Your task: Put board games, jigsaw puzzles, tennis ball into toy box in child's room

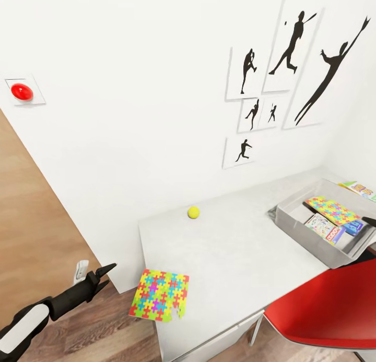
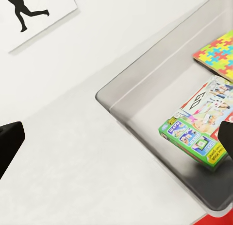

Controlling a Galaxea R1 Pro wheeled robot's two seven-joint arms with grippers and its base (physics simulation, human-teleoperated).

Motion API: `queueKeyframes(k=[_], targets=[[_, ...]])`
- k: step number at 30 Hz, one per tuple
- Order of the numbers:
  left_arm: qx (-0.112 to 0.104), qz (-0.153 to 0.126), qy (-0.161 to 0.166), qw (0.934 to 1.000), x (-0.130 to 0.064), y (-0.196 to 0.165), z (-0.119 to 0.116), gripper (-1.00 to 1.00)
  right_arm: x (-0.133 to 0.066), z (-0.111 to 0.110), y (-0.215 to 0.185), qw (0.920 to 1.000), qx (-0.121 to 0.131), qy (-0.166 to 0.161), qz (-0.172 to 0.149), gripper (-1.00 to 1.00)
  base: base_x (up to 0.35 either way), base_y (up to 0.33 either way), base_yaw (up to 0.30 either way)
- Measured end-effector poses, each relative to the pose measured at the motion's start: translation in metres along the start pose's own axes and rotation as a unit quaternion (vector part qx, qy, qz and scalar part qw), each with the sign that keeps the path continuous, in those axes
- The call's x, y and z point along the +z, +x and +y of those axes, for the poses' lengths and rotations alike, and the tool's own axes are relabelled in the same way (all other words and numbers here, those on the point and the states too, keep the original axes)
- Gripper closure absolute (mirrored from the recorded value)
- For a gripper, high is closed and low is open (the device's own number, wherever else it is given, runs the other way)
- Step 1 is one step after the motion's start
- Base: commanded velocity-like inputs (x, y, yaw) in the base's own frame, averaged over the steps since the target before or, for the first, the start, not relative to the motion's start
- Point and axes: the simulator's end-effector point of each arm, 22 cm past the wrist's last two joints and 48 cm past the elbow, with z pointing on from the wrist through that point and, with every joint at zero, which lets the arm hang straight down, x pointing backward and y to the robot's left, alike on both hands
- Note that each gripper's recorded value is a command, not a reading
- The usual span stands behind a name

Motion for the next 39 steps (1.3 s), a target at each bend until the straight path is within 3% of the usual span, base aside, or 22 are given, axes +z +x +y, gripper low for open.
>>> queueKeyframes(k=[39], targets=[[0.000,-0.001,0.002,1.0000,0.0002,-0.0005,-0.0012,-1.00,-0.0014,-0.0012,-0.0027,1.0000,-0.003,0.002,0.000,-1.00,-0.071,0.000,0.000]])
